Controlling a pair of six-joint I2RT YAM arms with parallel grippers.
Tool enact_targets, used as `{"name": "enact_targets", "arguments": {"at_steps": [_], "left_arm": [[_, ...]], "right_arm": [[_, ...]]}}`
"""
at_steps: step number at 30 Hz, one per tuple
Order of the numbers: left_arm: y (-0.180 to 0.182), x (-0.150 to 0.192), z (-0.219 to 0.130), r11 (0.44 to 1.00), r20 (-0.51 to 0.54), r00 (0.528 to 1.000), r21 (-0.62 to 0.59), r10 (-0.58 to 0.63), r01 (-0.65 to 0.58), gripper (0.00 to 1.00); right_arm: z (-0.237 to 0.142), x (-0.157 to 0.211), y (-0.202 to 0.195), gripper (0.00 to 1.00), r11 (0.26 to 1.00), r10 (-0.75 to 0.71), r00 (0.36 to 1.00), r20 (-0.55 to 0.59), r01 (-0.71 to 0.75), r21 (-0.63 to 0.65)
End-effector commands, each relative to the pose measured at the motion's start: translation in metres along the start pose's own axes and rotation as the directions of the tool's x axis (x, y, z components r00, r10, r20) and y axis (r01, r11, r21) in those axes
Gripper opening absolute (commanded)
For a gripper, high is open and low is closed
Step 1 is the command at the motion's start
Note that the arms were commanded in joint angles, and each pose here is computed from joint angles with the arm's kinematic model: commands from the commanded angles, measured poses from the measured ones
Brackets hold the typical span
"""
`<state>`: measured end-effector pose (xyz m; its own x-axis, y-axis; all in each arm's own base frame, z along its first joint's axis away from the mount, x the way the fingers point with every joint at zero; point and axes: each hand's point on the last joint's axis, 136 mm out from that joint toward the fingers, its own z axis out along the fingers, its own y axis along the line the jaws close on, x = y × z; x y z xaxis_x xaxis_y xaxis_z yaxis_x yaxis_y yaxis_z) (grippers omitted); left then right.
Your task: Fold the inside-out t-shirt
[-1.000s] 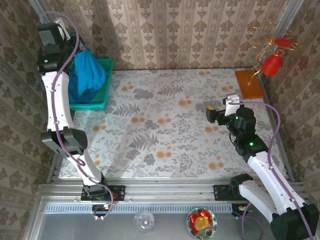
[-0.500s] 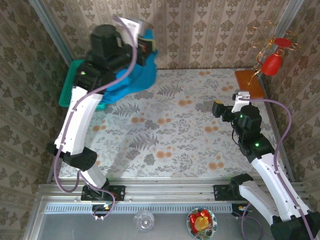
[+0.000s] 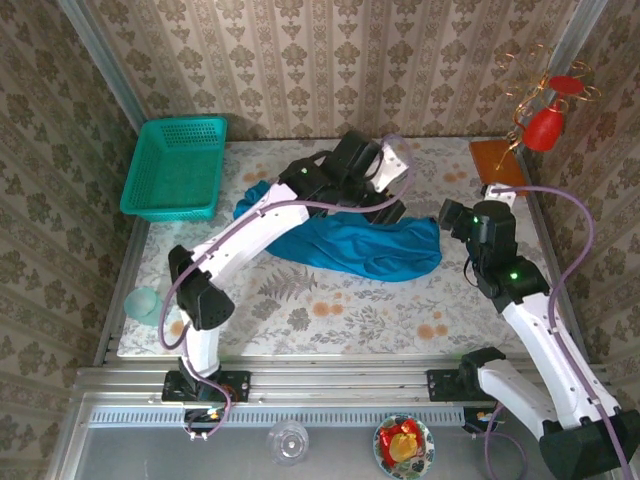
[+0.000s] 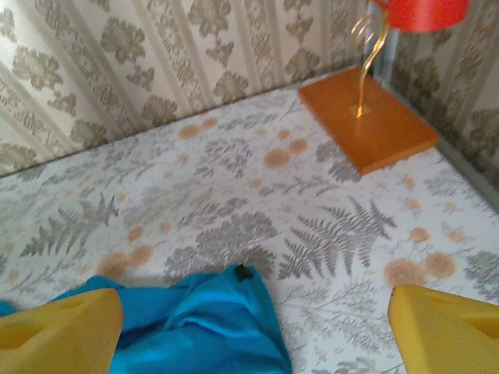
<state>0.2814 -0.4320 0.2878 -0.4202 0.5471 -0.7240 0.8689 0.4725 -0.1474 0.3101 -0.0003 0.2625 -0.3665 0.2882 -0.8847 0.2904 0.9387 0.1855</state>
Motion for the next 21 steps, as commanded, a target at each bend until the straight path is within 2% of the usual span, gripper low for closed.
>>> {"name": "enact_targets", "arguments": {"at_steps": [1,5,10,14,18,21], "left_arm": [[0.04,0.003,-0.031,0.987,0.086,0.989,-0.095,-0.121,0.129,0.56],[0.105,0.058,-0.031,0.919,0.083,0.943,-0.21,-0.322,0.333,0.52],[0.164,0.131,-0.04,0.806,0.078,0.871,-0.347,-0.485,0.48,0.53],[0.195,0.176,-0.044,0.734,0.074,0.823,-0.411,-0.564,0.54,0.49],[0.216,0.213,-0.044,0.681,0.033,0.788,-0.48,-0.615,0.553,0.47],[0.23,0.234,-0.046,0.652,-0.004,0.781,-0.553,-0.625,0.518,0.47]], "right_arm": [[0.008,0.03,0.021,0.9,0.994,0.026,0.989,-0.149,-0.042,-0.103],[0.025,0.07,0.045,0.86,0.978,0.011,0.945,-0.326,-0.079,-0.195],[0.034,0.122,0.086,0.66,0.932,-0.022,0.843,-0.538,-0.177,-0.316],[0.037,0.162,0.112,0.58,0.936,-0.083,0.778,-0.623,-0.154,-0.317],[0.038,0.197,0.136,0.57,0.938,-0.137,0.721,-0.679,-0.127,-0.323],[0.038,0.218,0.149,0.57,0.942,-0.184,0.691,-0.699,-0.079,-0.326]]}}
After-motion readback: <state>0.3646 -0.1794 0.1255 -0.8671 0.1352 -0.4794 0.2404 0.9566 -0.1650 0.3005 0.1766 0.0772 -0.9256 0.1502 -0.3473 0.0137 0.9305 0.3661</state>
